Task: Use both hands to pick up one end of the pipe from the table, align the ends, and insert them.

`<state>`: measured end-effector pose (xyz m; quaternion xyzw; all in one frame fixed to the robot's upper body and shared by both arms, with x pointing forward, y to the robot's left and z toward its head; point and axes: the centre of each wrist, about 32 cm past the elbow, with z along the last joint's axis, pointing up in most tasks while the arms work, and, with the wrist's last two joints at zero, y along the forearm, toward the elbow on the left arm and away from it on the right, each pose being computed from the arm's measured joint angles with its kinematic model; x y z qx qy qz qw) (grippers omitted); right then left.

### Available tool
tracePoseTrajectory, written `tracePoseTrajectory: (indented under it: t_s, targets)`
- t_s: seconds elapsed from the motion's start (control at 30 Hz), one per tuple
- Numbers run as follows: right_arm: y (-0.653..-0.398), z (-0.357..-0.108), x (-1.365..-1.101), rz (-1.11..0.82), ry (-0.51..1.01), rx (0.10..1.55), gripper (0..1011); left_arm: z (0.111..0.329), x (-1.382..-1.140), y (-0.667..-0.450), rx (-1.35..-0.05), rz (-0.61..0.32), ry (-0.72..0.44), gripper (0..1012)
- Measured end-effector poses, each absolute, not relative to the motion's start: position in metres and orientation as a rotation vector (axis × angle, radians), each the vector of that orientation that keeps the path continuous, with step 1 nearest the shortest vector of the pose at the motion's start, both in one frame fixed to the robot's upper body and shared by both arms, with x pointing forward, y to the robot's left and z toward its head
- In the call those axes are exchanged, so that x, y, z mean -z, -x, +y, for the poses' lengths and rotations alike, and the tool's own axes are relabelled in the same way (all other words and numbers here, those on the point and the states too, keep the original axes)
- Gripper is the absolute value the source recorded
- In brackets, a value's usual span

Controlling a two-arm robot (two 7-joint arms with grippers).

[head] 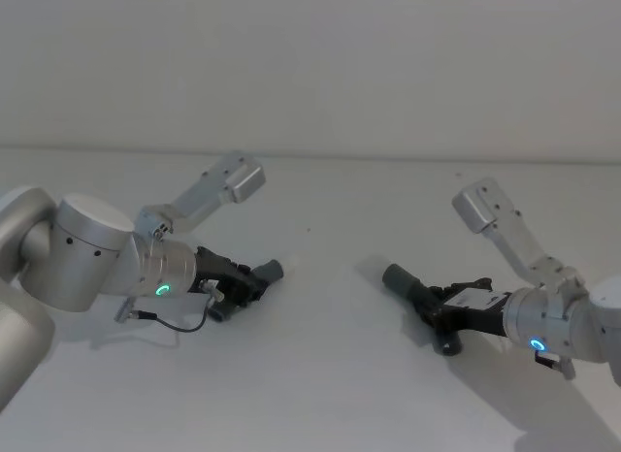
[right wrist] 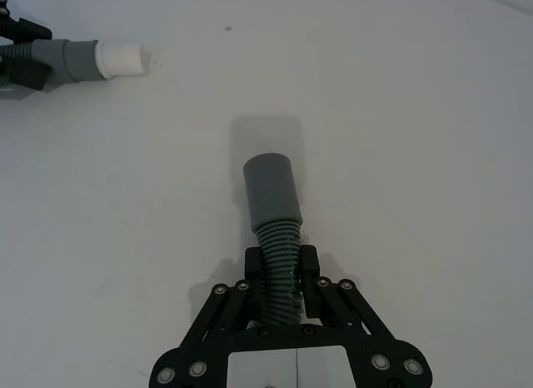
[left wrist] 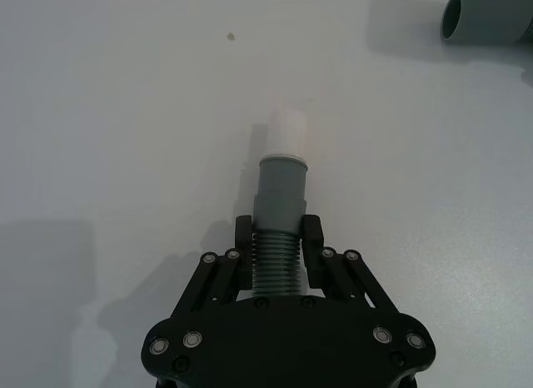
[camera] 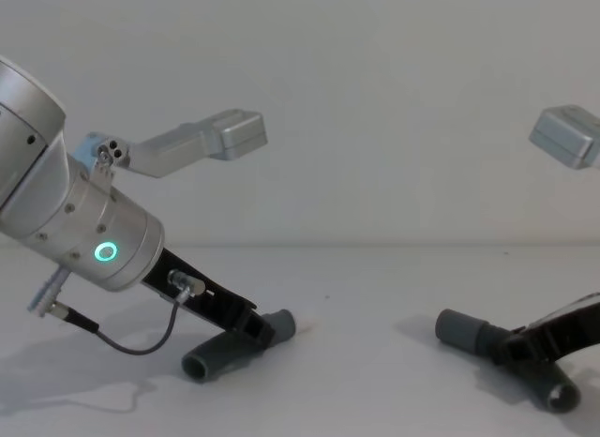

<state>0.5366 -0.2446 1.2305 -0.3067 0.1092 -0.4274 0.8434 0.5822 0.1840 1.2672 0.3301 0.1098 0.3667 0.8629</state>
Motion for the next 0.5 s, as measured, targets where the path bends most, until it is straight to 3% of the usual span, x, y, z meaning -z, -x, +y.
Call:
tracePoseTrajectory:
  t_s: [0.5]
  targets:
    - [-0.5329, -0.2462, -1.2318, 0.196, 0.626, 0.907, 264, 0.1843, -1.2695, -0.5808, -0.755, 0.21, -0.685, 336]
